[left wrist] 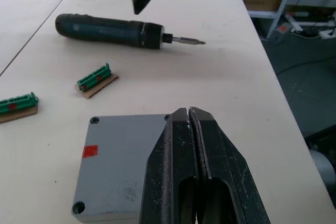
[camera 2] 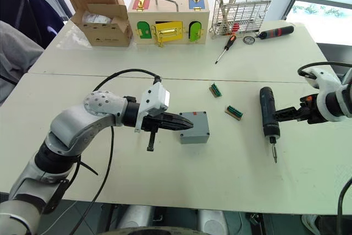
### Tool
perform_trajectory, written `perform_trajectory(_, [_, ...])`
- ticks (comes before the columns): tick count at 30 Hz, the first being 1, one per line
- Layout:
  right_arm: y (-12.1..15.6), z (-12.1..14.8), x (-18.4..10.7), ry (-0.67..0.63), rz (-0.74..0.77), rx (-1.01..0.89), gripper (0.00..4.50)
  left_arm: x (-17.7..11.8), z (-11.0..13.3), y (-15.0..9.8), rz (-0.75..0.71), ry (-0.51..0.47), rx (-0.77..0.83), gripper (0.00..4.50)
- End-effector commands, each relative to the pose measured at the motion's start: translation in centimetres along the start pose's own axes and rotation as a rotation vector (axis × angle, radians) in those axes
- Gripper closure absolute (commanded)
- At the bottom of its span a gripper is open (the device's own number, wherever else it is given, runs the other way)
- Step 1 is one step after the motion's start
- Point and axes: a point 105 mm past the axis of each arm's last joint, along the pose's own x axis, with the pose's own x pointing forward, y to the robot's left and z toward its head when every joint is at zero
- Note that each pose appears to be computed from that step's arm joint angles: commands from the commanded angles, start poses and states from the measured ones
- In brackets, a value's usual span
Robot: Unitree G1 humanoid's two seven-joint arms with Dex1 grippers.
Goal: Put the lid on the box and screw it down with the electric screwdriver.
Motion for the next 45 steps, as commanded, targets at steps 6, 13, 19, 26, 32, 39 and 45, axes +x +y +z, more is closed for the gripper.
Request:
perform_trajectory(6, [-0.1, 0.6, 2.4, 0.085, 0.001, 0.138, 0.06, 0.5, 0.2, -0.8, 0.049, -0.035, 0.002, 4.5])
perform_trajectory(13, [-0.7, -0.1, 4.5, 0.161, -0.027, 0.126, 0.06, 0.9, 0.3, -0.8, 0.089, -0.047, -0.02, 4.5])
perform_trajectory(19, [-0.7, -0.6, 5.6, 0.212, -0.061, 0.021, 1.14, 0.5, 0.0, -0.8, 0.103, -0.038, -0.028, 4.5])
perform_trajectory(26, [-1.2, -2.2, 5.8, 0.255, -0.063, 0.015, 2.59, 0.6, 0.2, -0.2, 0.115, -0.044, -0.025, 4.5])
perform_trajectory(32, [-0.8, -3.1, 5.9, 0.25, -0.037, 0.035, 2.59, 0.6, 0.2, -0.2, 0.097, -0.04, -0.022, 4.5])
perform_trajectory(39, [-2.1, 7.5, -2.0, -0.307, -0.033, 0.195, 2.59, -0.4, -0.1, 0.5, 0.097, -0.007, -0.024, 4.5])
perform_trajectory(45, [-0.3, 12.5, -8.5, -0.76, 0.067, 0.206, 2.59, -0.9, -0.2, 1.7, 0.095, 0.01, -0.018, 4.5])
